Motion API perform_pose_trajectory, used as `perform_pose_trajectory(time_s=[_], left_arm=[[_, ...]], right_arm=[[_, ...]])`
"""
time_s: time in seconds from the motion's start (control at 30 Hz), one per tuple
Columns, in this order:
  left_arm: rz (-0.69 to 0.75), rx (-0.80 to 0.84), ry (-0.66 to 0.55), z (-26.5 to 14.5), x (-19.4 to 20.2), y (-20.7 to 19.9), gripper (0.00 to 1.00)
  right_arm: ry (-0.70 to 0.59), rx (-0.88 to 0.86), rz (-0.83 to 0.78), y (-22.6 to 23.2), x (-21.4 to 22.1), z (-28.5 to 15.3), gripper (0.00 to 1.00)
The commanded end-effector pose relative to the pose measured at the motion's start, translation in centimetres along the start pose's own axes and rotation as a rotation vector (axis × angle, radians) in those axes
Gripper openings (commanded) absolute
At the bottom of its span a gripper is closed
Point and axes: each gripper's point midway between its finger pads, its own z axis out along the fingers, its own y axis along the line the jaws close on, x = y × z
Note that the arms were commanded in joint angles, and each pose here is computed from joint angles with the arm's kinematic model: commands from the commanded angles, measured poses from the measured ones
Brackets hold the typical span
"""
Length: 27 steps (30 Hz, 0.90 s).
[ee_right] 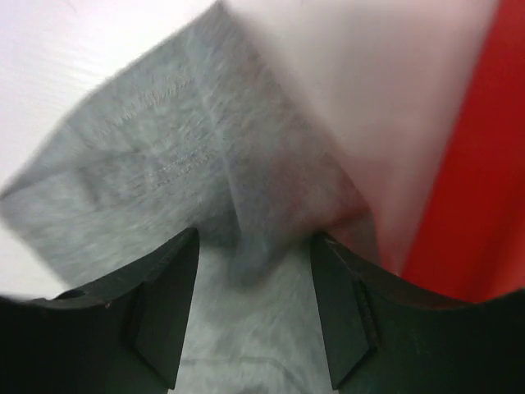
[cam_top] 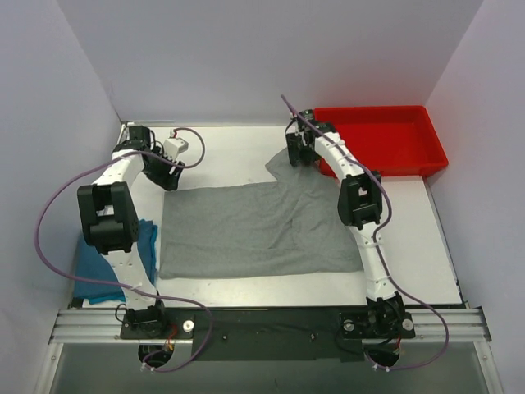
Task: Fold and stack the t-shirts
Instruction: Grap the side of the flattened tshirt furthest away from the robot with both arms
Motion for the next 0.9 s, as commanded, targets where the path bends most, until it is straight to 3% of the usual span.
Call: perform_pose_trajectory(time_s=[0.0,0.1,0.3,0.6,0.87], left_arm=[[0.08,0.038,-0.003,-0.4,-0.8,0.3,0.74],[0.104,0.085,0.011,-0.5,-1.1,0.3,0.73],[0.161,0.109,0.082,0.9,-0.7,1.7,0.72],[0.228,0.247,0.154,2.4,0.7,0.6,0.72],[0.243,0.313,0.211,2.3,2.7,-0.7,0.69]], right_arm=[[0.008,0.051,-0.072,0.0,0.5,1.3,0.54],[0.004,0.108,-0.108,-0.5,0.5,2.0,0.55],[0.006,0.061,-0.128,0.3,0.6,2.1,0.53],[-0.282,0.088,-0.145,-0.9,-8.1,-4.0,0.54],[-0.089,0.082,-0.108,-2.0,-2.6,2.1,0.63]])
